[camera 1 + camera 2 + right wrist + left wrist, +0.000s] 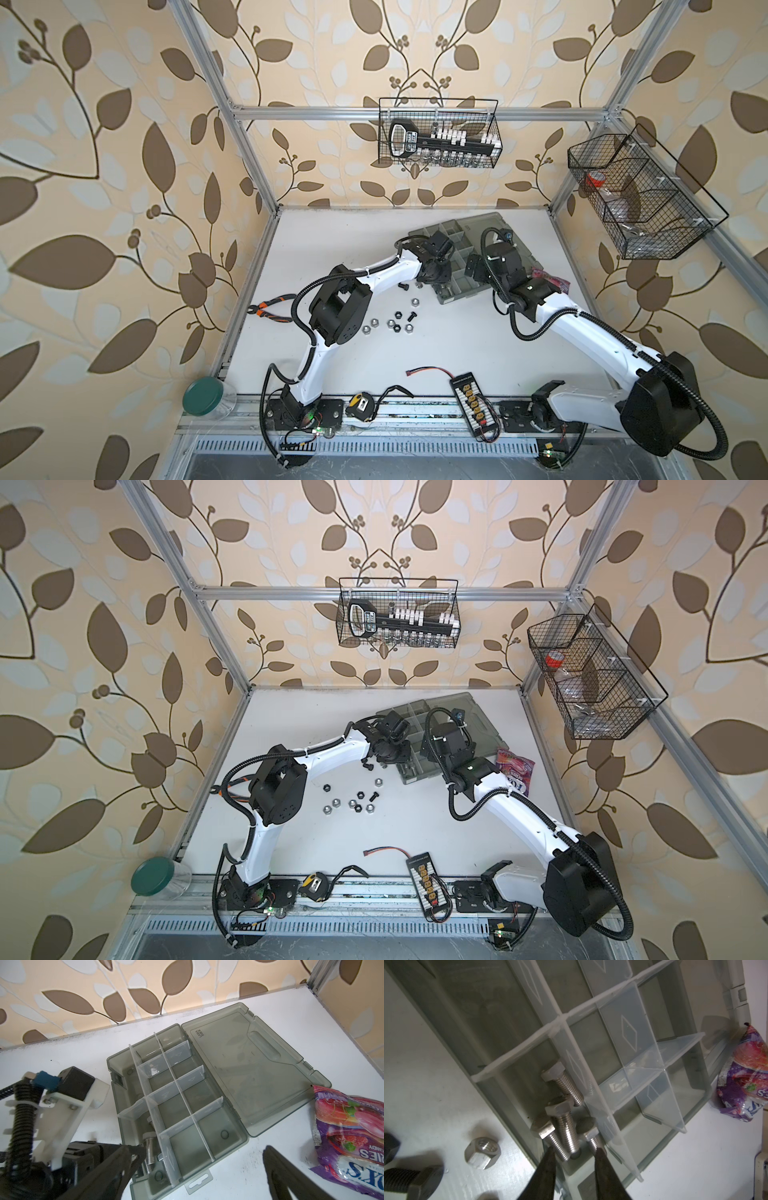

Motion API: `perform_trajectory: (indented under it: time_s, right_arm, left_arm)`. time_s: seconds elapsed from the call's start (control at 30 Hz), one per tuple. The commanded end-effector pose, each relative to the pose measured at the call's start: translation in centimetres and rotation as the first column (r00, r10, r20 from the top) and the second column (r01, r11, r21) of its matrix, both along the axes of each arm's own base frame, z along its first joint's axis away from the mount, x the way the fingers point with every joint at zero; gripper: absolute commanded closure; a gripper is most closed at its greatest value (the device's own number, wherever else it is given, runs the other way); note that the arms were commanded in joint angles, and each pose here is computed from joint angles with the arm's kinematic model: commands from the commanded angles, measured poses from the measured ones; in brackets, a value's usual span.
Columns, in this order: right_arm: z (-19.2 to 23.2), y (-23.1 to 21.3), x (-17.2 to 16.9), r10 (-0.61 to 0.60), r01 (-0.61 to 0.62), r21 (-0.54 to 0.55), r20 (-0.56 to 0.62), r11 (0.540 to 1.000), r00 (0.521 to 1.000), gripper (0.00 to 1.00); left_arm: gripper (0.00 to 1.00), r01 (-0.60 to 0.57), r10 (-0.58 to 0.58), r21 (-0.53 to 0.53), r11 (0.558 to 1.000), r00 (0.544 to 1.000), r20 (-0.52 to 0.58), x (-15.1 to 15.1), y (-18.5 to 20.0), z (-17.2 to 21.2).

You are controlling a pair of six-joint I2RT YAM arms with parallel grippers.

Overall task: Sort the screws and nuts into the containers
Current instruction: 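Carry the silver bolt into the same compartment and open the left gripper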

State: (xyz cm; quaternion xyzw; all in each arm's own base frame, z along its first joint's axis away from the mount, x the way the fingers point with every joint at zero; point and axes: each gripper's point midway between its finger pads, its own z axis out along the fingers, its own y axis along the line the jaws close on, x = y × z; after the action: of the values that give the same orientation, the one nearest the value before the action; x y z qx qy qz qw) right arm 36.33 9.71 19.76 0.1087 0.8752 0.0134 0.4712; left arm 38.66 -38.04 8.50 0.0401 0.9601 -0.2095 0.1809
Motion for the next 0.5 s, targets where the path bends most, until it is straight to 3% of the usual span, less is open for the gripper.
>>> perform_trajectory:
  time_s: [0.0, 0.27, 0.47]
  right_arm:
    - [0.0, -0.5, -0.2, -0.018, 0.018, -0.011, 0.006, 1.0, 1.0, 0.0]
    - [-0.2, 0.1, -0.2, 0.009, -0.009, 0.006, 0.0, 1.0, 1.0, 0.0]
    - [-0.3, 1.9, -0.1, 0.073, -0.073, 0.042, 0.0, 0.996, 0.997, 0.0]
  left_arm:
    - [0.61, 0.005, -0.003, -0.047, 0.999, 0.999, 0.051, 0.6, -0.8, 2.7]
    - [0.5, -0.061, 0.063, -0.015, 0.998, 0.981, 0.185, 0.9, 2.2, 6.7]
    - [0.19, -0.217, 0.188, 0.066, 0.974, 0.935, 0.299, 0.3, 8.2, 9.2]
